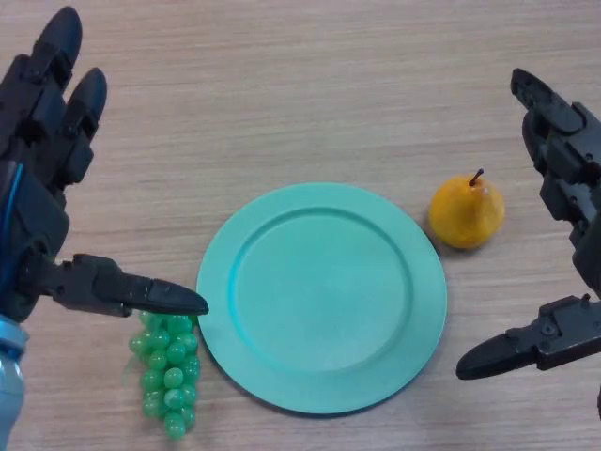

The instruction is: Pick up the yellow pear and place it on the plate

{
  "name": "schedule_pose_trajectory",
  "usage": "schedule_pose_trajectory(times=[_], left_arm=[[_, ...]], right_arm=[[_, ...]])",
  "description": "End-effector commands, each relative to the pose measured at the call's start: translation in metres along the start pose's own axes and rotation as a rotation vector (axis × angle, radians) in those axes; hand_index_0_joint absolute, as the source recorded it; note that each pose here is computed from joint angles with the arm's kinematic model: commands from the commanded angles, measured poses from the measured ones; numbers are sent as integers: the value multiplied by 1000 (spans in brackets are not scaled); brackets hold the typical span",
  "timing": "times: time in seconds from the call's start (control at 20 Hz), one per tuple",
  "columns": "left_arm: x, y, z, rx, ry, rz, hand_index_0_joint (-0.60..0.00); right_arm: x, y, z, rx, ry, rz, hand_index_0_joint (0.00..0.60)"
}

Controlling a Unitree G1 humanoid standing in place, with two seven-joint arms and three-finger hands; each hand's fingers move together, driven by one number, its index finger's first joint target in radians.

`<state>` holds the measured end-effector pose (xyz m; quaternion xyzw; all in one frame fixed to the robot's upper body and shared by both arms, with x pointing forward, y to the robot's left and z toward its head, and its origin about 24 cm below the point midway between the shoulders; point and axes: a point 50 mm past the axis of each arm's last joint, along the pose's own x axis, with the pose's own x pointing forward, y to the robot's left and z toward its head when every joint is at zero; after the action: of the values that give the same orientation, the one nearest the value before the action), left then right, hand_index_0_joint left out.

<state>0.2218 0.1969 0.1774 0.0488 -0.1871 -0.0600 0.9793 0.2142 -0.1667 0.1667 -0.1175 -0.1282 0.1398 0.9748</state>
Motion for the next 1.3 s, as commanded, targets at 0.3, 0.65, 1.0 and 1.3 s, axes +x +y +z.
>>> schedule_pose_trajectory(times=[0.3,0.65,1.0,1.3], left_arm=[[-14,15,16,105,-146,-17,0],[-12,14,21,73,-172,19,0],[-14,9,25,53,-162,4,0],[-23,14,23,78,-169,23,0]], right_arm=[[9,-14,24,-97,-222,-72,0],[54,-43,-4,-160,-231,-127,0],[98,-59,-43,-242,-175,-142,0],[122,-66,-79,-290,-110,-156,0]])
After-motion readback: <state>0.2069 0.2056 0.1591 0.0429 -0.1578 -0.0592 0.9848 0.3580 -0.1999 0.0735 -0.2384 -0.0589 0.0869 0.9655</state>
